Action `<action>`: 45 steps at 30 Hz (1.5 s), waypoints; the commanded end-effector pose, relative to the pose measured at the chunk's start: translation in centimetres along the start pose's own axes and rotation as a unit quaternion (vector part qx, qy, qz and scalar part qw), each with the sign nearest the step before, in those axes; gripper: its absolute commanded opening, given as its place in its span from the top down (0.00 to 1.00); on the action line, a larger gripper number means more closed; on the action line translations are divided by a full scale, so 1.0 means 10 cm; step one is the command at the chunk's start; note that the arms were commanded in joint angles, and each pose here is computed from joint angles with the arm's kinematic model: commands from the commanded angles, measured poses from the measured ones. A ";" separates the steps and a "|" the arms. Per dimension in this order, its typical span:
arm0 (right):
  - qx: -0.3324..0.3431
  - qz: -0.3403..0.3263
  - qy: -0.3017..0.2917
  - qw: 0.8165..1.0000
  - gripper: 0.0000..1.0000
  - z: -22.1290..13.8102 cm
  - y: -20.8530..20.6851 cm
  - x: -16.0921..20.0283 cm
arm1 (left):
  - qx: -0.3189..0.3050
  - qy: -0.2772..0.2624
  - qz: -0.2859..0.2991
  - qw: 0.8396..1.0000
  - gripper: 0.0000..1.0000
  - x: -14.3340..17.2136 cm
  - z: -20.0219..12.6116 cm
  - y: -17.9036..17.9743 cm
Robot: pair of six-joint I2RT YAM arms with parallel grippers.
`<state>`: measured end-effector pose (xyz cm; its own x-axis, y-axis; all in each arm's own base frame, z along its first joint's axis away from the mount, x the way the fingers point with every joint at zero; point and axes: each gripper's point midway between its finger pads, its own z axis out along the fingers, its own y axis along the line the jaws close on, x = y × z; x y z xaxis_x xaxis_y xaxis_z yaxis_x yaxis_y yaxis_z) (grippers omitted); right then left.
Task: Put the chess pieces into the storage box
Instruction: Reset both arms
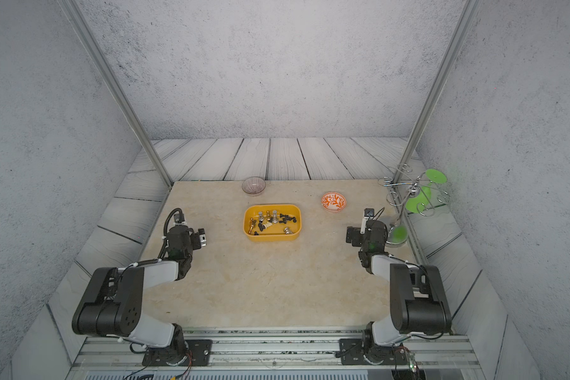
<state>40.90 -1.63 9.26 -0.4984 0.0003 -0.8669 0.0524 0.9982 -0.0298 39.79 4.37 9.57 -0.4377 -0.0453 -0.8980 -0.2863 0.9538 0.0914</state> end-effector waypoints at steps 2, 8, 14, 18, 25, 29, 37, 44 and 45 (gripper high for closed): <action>-0.023 0.005 -0.020 1.000 0.01 -0.01 0.09 0.01 | 0.024 -0.035 -0.007 0.999 0.01 -0.06 -0.01 -0.02; -0.025 0.005 -0.040 0.999 0.01 -0.04 0.10 0.09 | 0.024 -0.038 -0.006 0.999 0.01 -0.04 -0.01 -0.03; -0.027 0.004 -0.040 0.999 0.01 -0.03 0.10 0.09 | 0.024 -0.037 -0.006 0.999 0.01 -0.04 -0.01 -0.02; -0.027 0.004 -0.040 0.999 0.01 -0.03 0.11 0.09 | 0.024 -0.038 -0.006 0.999 0.01 -0.05 -0.01 -0.03; -0.027 0.002 -0.040 0.999 0.01 -0.03 0.11 0.08 | 0.023 -0.039 -0.005 0.999 0.01 -0.05 -0.02 -0.02; -0.027 0.002 -0.040 0.999 0.01 -0.03 0.11 0.08 | 0.023 -0.039 -0.003 0.999 0.01 -0.05 -0.02 -0.03; -0.027 0.001 -0.039 0.999 0.01 -0.03 0.11 0.09 | 0.022 -0.037 0.003 0.999 0.01 -0.04 -0.01 -0.05; -0.027 0.002 -0.039 0.999 0.01 -0.03 0.11 0.09 | 0.021 -0.037 0.003 0.999 0.01 -0.04 -0.01 -0.05; -0.028 0.001 -0.039 0.999 0.01 -0.03 0.11 0.09 | 0.021 -0.037 0.003 0.999 0.01 -0.05 -0.01 -0.05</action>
<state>40.05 -0.84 8.94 -0.4242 0.0013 -0.9056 0.0181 0.9998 -0.0071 39.61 3.76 9.12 -0.4003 -0.0276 -0.9159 -0.2374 0.9686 0.0745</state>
